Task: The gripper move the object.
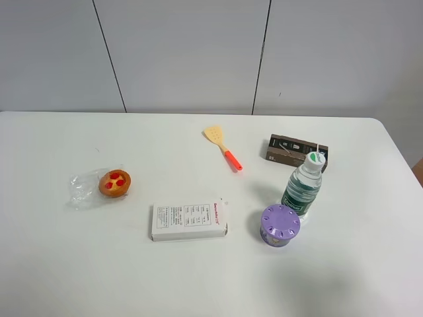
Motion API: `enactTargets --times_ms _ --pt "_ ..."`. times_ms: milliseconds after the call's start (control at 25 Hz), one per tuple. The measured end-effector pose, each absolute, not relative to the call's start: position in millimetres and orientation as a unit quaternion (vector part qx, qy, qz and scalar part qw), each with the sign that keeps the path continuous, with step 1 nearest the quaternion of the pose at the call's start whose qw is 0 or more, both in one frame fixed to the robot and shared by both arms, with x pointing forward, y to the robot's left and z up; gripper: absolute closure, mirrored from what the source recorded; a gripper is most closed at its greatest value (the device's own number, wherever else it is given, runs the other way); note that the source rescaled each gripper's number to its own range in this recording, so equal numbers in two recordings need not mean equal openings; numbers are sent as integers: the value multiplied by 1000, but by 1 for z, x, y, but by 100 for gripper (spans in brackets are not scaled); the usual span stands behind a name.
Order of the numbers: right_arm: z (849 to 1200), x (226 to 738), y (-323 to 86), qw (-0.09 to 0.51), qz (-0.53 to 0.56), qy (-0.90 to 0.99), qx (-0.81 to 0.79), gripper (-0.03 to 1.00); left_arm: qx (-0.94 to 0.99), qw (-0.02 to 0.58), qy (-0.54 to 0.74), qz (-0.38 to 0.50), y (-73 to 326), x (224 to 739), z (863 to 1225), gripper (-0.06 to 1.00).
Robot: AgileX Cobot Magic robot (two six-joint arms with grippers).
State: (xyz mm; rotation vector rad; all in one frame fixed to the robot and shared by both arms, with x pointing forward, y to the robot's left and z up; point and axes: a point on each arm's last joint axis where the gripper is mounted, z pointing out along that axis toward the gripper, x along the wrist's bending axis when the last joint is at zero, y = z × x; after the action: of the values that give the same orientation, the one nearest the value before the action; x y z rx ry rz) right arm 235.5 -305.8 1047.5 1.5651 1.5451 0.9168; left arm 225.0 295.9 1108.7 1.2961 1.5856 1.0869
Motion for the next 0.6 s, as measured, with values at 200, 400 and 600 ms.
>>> enactTargets --times_ms 200,400,600 --pt "1048 235 -306 370 357 602 610 -3 511 393 630 433 297 224 1081 -4" --pt "1048 235 -306 370 357 602 610 -3 526 368 641 420 299 227 1071 -4" --pt "1048 235 -306 370 357 602 610 -3 552 324 657 398 300 225 1059 -4"
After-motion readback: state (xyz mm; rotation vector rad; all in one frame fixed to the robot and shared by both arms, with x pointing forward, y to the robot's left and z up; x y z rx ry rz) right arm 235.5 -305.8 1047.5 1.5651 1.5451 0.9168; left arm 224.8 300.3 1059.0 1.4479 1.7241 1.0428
